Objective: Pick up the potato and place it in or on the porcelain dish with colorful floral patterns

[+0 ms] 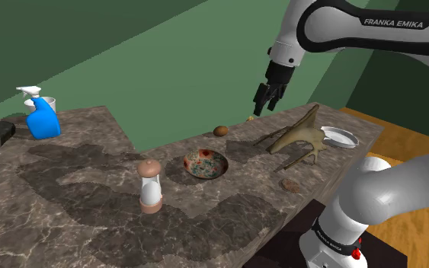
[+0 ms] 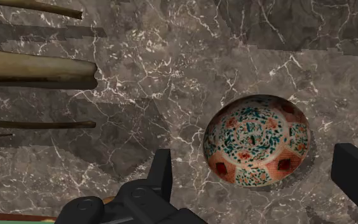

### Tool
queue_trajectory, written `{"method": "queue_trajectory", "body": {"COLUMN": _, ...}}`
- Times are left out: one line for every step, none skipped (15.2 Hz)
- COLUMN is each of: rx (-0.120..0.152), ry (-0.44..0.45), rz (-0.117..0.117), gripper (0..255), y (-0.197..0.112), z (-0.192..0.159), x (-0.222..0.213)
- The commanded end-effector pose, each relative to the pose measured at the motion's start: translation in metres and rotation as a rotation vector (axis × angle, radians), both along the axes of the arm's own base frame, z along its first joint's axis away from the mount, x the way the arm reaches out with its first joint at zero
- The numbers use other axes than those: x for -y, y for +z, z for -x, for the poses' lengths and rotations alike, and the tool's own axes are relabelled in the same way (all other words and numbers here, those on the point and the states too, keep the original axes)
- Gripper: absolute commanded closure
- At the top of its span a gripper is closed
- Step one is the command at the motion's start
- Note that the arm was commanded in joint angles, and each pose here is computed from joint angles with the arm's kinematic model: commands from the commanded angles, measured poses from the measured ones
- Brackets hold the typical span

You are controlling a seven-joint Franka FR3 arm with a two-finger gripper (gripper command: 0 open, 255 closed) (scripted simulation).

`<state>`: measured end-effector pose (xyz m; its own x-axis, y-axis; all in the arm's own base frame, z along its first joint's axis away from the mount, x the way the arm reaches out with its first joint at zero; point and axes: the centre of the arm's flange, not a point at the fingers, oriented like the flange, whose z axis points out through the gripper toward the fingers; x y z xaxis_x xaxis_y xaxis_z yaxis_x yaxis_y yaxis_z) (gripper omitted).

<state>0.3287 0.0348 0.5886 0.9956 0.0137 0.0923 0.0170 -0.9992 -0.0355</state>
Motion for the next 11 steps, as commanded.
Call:
{"method": "queue_trajectory", "body": {"rx": 0.000, "ry": 0.000, "rz": 0.000, "gripper": 0, "y": 0.000, "z": 0.000, "x": 0.000}}
{"method": "queue_trajectory", "body": {"rx": -0.005, "ry": 0.027, "rz": 0.002, "gripper": 0, "y": -0.007, "z": -0.008, "x": 0.009}}
{"method": "queue_trajectory", "body": {"rx": -0.010, "ry": 0.055, "rz": 0.005, "gripper": 0, "y": -0.013, "z": -0.016, "x": 0.018}}
{"method": "queue_trajectory", "body": {"rx": -0.015, "ry": 0.082, "rz": 0.007, "gripper": 0, "y": -0.020, "z": -0.024, "x": 0.027}}
{"method": "queue_trajectory", "body": {"rx": -0.020, "ry": 0.109, "rz": 0.009, "gripper": 0, "y": -0.027, "z": -0.032, "x": 0.035}}
{"method": "queue_trajectory", "body": {"rx": -0.025, "ry": 0.136, "rz": 0.012, "gripper": 0, "y": -0.034, "z": -0.040, "x": 0.044}}
{"method": "queue_trajectory", "body": {"rx": -0.030, "ry": 0.164, "rz": 0.014, "gripper": 0, "y": -0.040, "z": -0.049, "x": 0.052}}
{"method": "queue_trajectory", "body": {"rx": -0.035, "ry": 0.191, "rz": 0.016, "gripper": 0, "y": -0.047, "z": -0.058, "x": 0.060}}
{"method": "queue_trajectory", "body": {"rx": -0.040, "ry": 0.218, "rz": 0.019, "gripper": 0, "y": -0.054, "z": -0.067, "x": 0.067}}
{"method": "queue_trajectory", "body": {"rx": -0.045, "ry": 0.245, "rz": 0.021, "gripper": 0, "y": -0.061, "z": -0.076, "x": 0.075}}
{"method": "queue_trajectory", "body": {"rx": -0.050, "ry": 0.273, "rz": 0.023, "gripper": 0, "y": -0.068, "z": -0.086, "x": 0.082}}
